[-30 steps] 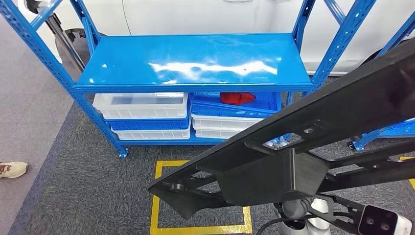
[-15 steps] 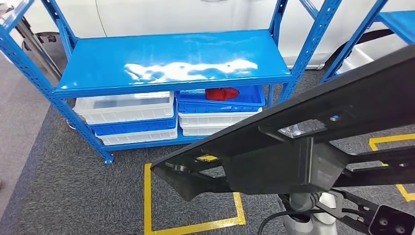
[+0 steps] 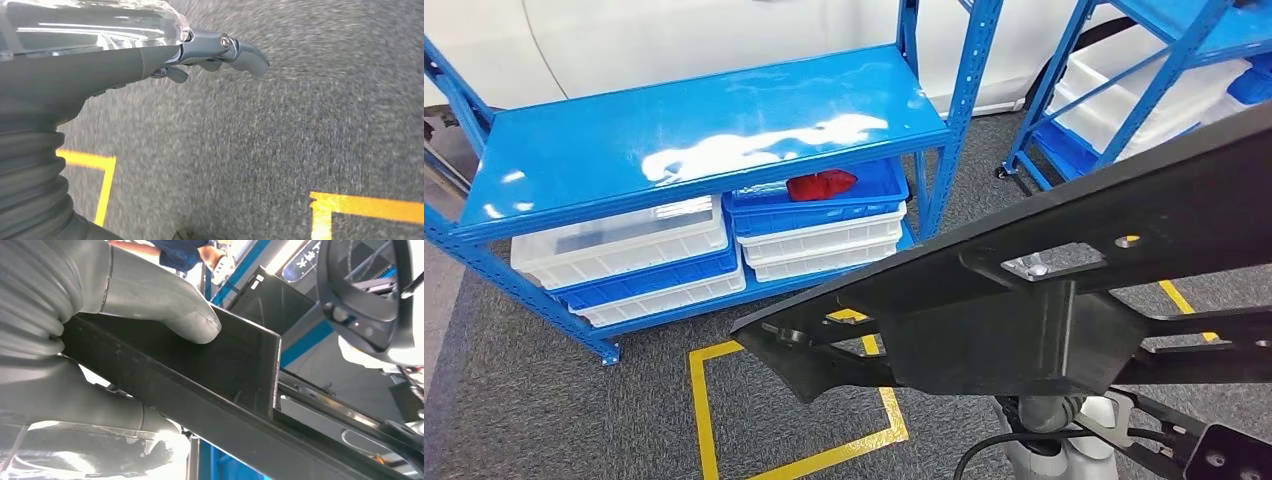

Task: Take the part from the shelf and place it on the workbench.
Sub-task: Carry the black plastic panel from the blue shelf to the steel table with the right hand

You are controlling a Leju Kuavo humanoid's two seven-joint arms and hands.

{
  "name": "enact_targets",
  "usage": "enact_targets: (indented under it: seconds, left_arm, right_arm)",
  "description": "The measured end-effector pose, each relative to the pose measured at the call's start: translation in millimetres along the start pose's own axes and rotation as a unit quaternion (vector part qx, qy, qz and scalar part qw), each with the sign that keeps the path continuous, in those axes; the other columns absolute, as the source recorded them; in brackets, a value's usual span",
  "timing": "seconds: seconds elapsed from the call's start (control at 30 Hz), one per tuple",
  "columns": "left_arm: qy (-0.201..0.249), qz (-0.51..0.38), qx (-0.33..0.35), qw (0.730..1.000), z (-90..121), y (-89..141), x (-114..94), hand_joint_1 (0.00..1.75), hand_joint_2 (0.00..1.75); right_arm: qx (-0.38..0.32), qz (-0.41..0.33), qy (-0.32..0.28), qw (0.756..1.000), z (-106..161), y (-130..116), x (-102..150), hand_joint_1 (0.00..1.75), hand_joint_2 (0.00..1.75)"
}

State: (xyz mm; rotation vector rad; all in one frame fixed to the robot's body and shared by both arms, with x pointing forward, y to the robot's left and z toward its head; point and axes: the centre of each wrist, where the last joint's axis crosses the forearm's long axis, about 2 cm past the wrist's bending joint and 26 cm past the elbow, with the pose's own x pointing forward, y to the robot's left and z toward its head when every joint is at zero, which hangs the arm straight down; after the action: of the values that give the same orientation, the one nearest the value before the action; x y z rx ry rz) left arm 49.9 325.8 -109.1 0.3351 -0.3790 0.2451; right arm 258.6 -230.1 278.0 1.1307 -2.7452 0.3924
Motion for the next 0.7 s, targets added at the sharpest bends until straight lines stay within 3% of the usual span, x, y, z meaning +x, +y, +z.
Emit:
enact_targets:
  seconds: [0.27, 0.7]
  left_arm:
    - [-0.009, -0.013, -0.053, 0.998, 4, -10, -6, 0.00, 1.75]
    - [-0.018, 0.010, -0.061, 0.998, 7, -20, -4, 0.00, 1.75]
  right_arm:
    - [0.027, 0.003, -0.015, 1.000, -8, 13, 13, 1.75, 1.75]
    - [0.041, -0.031, -0.015, 0.999, -17, 30, 0, 1.75, 1.75]
